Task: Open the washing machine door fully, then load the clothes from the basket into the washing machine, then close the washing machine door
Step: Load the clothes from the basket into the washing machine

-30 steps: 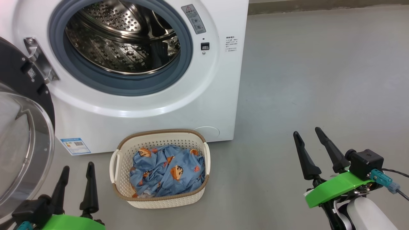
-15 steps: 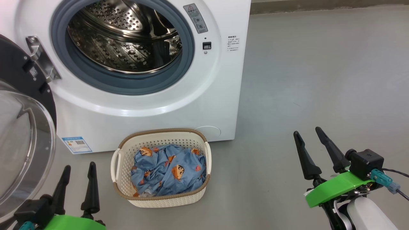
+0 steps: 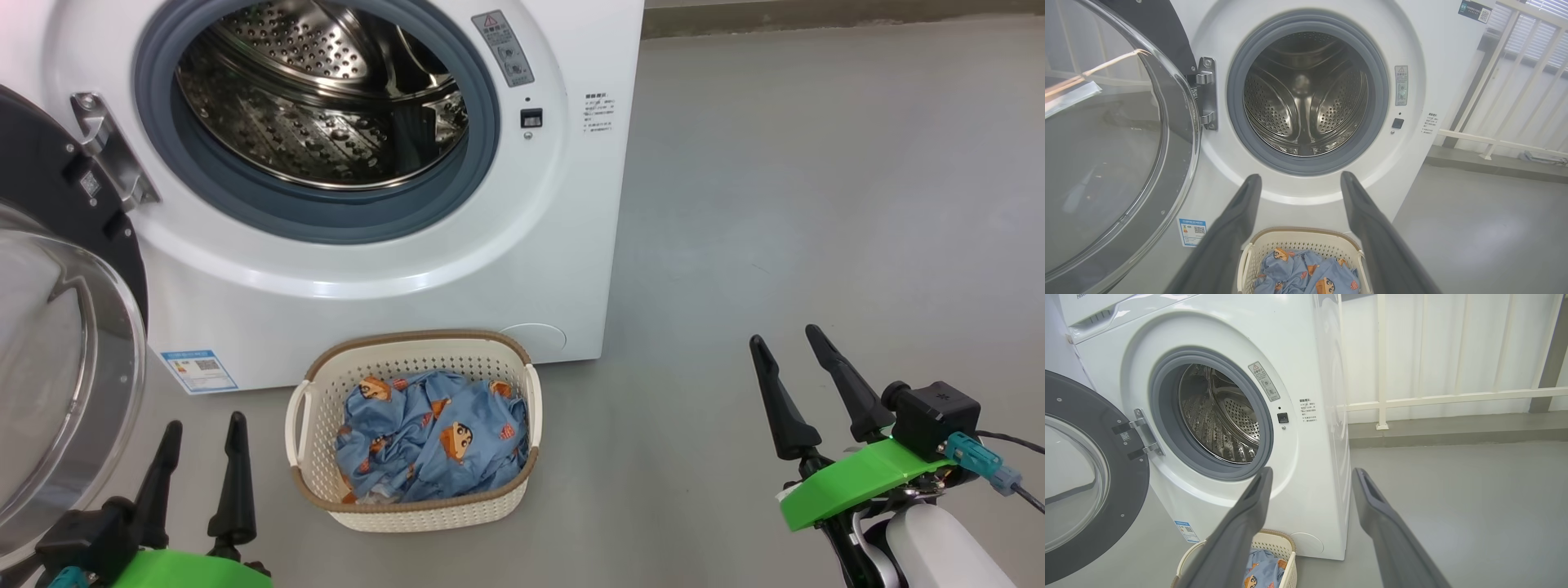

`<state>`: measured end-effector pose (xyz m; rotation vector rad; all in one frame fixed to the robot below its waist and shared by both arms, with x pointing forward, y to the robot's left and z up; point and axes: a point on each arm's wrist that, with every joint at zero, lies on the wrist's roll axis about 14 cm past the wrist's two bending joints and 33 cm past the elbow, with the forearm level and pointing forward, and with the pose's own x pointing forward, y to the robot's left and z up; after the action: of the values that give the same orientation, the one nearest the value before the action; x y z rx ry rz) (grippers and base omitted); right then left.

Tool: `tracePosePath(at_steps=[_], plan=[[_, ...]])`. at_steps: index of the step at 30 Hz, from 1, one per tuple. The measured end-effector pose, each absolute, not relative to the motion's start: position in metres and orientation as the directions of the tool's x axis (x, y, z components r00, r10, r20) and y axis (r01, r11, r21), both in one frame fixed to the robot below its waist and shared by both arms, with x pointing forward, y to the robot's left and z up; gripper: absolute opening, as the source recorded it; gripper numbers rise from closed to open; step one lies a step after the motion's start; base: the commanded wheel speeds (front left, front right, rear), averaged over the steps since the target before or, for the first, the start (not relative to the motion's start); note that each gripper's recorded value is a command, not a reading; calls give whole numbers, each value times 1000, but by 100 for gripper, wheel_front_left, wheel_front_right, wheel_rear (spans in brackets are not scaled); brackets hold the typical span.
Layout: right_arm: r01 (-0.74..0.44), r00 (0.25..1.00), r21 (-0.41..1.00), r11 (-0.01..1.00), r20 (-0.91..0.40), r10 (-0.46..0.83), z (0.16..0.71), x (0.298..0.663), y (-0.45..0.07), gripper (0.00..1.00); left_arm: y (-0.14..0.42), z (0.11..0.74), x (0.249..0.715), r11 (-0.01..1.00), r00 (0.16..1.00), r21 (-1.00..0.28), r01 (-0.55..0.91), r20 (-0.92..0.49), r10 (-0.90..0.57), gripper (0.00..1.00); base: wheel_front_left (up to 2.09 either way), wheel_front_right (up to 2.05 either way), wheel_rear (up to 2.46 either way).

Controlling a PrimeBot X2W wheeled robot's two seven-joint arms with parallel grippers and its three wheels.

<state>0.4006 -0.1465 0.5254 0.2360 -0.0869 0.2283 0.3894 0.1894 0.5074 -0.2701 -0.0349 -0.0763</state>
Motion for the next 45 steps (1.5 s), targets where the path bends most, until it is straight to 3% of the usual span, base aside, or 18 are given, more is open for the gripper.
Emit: tracePosePath(at_steps=[12, 33, 45], plan=[[-234, 970, 222, 947, 116, 212, 527, 400, -147, 100, 189, 509, 389, 961, 996, -264, 81, 49, -71, 100, 16, -16, 0], [-237, 970, 229, 944, 110, 216, 524, 401, -144, 100, 190, 505, 389, 963, 997, -259, 74, 37, -66, 100, 128, -128, 0], [-243, 969, 238, 940, 102, 225, 521, 403, -139, 100, 194, 502, 389, 964, 998, -260, 62, 29, -57, 100, 28, -28, 0]])
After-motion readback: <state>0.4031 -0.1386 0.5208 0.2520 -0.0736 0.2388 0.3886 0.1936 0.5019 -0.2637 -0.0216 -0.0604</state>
